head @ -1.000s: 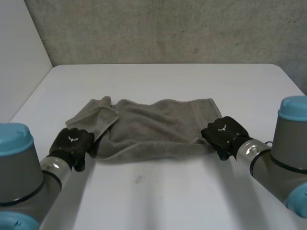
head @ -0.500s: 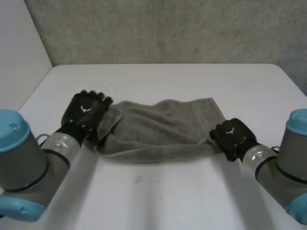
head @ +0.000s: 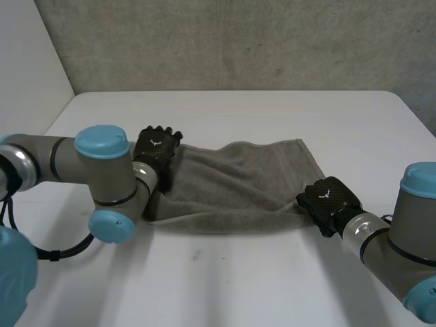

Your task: Fold the towel.

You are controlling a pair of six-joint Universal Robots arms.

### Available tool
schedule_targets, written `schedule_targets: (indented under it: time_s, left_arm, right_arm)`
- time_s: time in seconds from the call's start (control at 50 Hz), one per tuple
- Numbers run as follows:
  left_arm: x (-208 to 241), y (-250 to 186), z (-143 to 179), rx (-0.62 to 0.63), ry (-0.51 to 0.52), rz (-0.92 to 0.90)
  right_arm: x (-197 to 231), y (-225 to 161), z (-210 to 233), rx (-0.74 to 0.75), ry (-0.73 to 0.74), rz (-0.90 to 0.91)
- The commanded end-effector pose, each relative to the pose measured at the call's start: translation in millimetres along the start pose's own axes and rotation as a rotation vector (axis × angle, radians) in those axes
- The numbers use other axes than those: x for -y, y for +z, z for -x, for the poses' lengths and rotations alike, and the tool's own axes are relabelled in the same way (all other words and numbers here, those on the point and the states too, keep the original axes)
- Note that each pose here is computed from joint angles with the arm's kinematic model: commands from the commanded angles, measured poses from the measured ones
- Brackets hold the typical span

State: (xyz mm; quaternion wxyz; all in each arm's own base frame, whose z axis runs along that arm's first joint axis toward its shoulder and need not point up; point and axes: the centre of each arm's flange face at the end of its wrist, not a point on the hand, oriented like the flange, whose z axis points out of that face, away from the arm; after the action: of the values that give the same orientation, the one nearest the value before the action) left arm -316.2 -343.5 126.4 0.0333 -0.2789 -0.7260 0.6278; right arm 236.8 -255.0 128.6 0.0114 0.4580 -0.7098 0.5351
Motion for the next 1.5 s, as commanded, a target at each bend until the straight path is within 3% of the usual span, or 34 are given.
schedule_targets:
  time_s: [0.02,0.08,0.12,0.24,0.34,0.48,0.76,1.06,1.5]
  left_arm:
    - [-12.9,12.3,40.8,0.276,0.13,0.094]
    - [-15.4,11.2,55.9,0.351,0.154,0.131]
    - [-9.7,0.2,83.0,0.466,0.172,0.176]
    - [6.9,-32.7,114.1,0.526,0.153,0.17]
    - [28.2,-70.9,109.3,0.409,0.155,0.033]
    - [24.9,-94.5,87.7,0.227,0.17,-0.015]
    - [-9.4,-142.1,58.3,0.015,0.153,0.103]
    - [-39.1,-161.1,62.1,0.023,0.115,0.214]
    - [-53.5,-117.7,90.5,0.101,0.104,0.207]
  right_arm:
    - [-1.1,0.3,0.7,0.002,-0.016,0.004]
    - [-1.5,0.9,0.9,0.003,-0.019,0.005]
    - [-1.8,0.7,1.2,0.004,-0.021,0.006]
    - [-1.2,1.0,0.6,0.002,-0.022,0.004]
    - [-1.3,1.8,0.4,0.002,-0.022,0.004]
    - [-1.5,1.4,5.2,0.013,-0.025,0.008]
    - [-1.2,-0.2,5.2,0.013,-0.025,0.01]
    - [-2.6,0.8,5.9,0.013,-0.024,0.014]
    - [-3.7,1.3,6.7,0.016,-0.023,0.017]
